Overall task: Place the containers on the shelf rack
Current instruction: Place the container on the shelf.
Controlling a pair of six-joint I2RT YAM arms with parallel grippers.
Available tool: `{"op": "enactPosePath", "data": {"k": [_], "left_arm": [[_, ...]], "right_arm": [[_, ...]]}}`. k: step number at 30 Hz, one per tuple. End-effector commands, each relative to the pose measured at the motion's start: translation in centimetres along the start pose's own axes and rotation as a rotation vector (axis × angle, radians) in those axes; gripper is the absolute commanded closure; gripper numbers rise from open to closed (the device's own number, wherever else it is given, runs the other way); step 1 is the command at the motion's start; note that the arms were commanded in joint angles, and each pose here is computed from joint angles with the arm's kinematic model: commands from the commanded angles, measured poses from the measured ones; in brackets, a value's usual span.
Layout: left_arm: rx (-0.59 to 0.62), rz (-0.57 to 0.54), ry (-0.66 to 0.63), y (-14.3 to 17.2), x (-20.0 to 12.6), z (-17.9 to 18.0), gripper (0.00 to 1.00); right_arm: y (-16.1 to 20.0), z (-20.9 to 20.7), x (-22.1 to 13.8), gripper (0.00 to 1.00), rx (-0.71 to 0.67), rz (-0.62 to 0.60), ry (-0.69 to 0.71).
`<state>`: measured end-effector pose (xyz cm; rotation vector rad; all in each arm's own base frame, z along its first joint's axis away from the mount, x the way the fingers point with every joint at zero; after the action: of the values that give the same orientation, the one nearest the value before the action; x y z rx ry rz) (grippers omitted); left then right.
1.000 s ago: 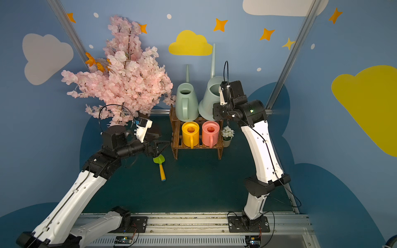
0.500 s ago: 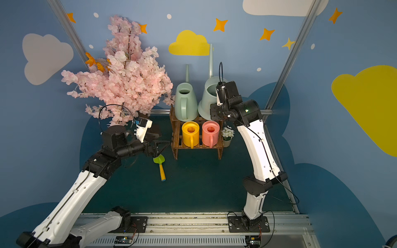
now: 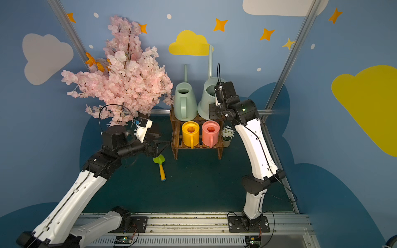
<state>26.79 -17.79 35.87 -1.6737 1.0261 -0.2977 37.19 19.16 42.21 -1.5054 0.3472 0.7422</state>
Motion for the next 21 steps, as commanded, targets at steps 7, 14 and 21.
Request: {"op": "enactPosePath", "data": {"k": [7, 14, 21], "left_arm": [[0.001, -0.006, 0.017, 0.0, 0.4, 0.1, 0.00], [-0.002, 0.003, 0.012, 0.3, 0.5, 0.3, 0.00], [-0.006, 0.007, 0.014, 0.4, 0.7, 0.4, 0.00]], "right_arm": [[0.6, -1.2, 1.1, 0.86, 0.011, 0.035, 0.083], [0.9, -1.2, 1.7, 0.88, 0.004, 0.054, 0.089], [1.4, -1.2, 1.9, 0.88, 0.001, 0.077, 0.090]]}}
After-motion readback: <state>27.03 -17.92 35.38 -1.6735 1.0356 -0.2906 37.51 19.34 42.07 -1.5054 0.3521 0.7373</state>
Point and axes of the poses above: each gripper's point midway between its finger pads, its own x axis out along the fingers, its own z axis along the line the jaws close on, y = z × x, the point moved 2 cm from there along -x, back along the fingers, and after that the axes turned 2 degrees about -x, right-handed, at the moved point
